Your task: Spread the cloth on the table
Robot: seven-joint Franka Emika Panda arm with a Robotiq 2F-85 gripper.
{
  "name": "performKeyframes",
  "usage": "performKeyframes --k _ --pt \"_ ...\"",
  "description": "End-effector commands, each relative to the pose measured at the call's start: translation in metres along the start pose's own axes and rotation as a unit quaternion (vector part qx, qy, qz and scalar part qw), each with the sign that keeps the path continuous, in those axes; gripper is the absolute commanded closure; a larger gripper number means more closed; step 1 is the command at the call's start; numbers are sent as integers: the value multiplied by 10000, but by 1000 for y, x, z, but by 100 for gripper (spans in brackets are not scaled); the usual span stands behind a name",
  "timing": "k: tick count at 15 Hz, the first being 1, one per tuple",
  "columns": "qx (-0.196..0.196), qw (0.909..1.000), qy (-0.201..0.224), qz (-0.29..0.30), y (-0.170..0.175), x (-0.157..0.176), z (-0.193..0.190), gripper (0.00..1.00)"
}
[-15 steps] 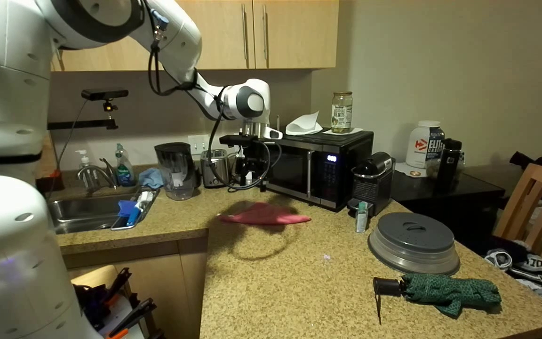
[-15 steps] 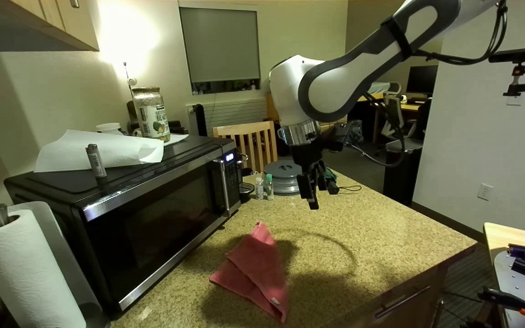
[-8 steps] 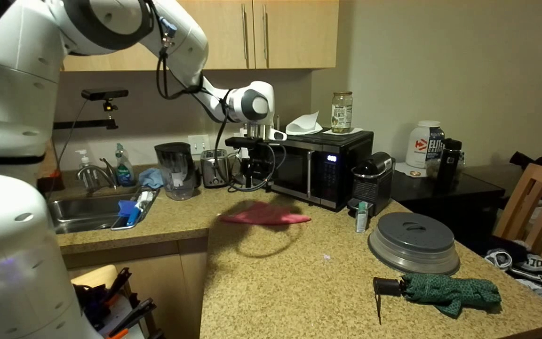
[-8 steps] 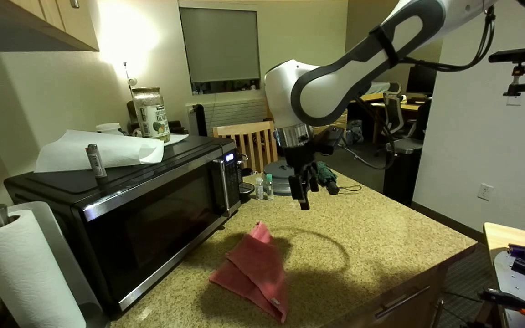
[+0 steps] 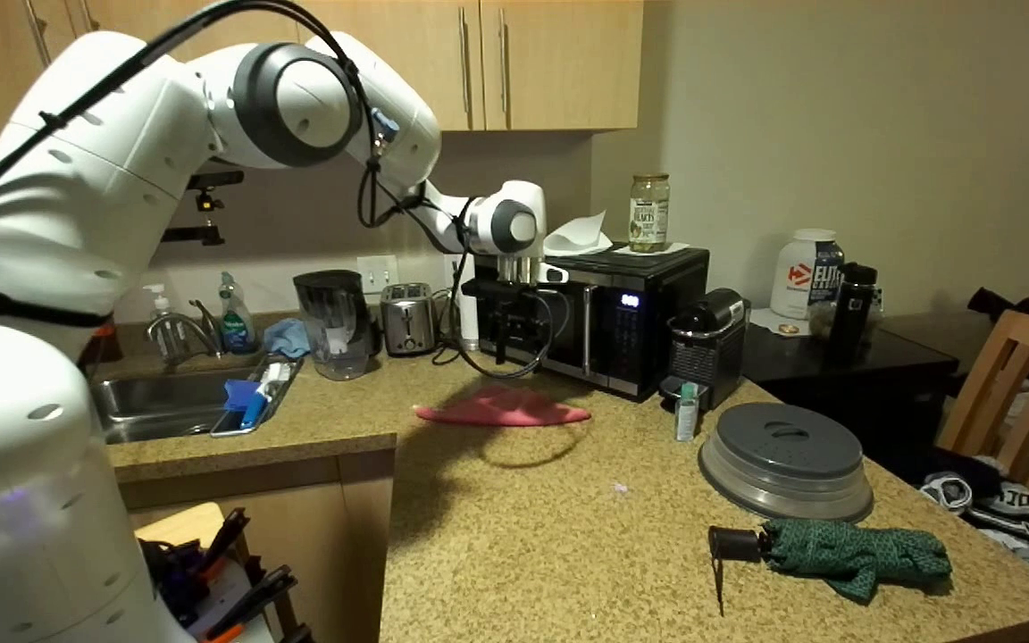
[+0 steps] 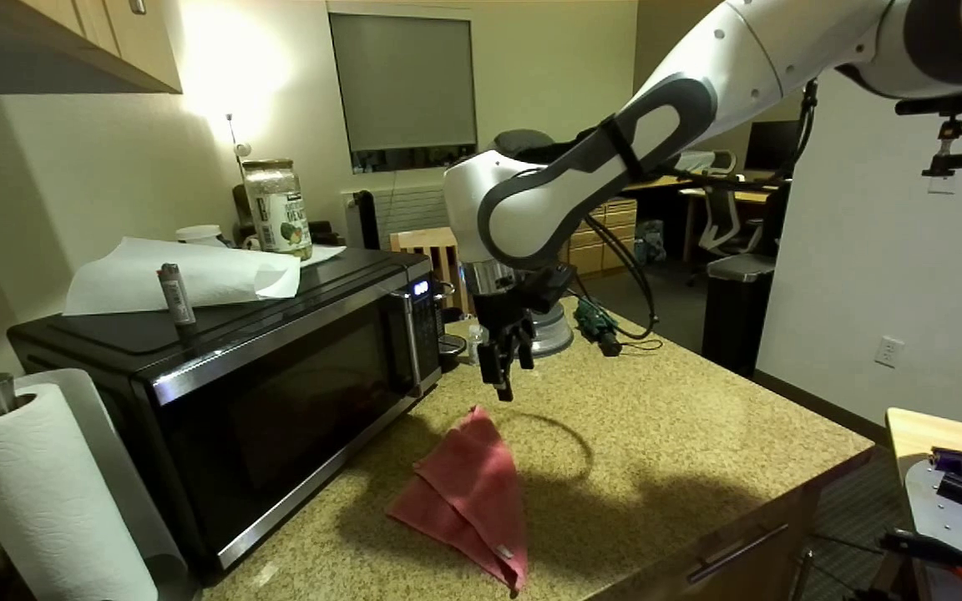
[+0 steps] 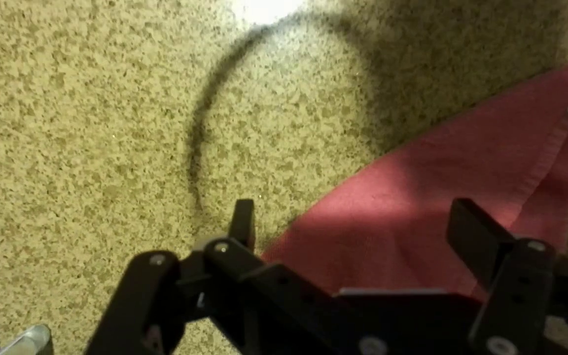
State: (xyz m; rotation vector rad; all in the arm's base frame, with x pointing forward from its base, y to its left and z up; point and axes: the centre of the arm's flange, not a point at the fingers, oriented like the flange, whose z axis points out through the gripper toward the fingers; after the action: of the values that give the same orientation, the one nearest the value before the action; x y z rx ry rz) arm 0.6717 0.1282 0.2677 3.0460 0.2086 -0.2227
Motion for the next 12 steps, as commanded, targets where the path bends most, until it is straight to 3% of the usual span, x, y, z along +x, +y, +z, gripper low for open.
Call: performKeyframes --k 1,12 --pt "153 9998 71 -119 5 37 11 0" --pt "252 9940 58 -1059 -19 79 44 0"
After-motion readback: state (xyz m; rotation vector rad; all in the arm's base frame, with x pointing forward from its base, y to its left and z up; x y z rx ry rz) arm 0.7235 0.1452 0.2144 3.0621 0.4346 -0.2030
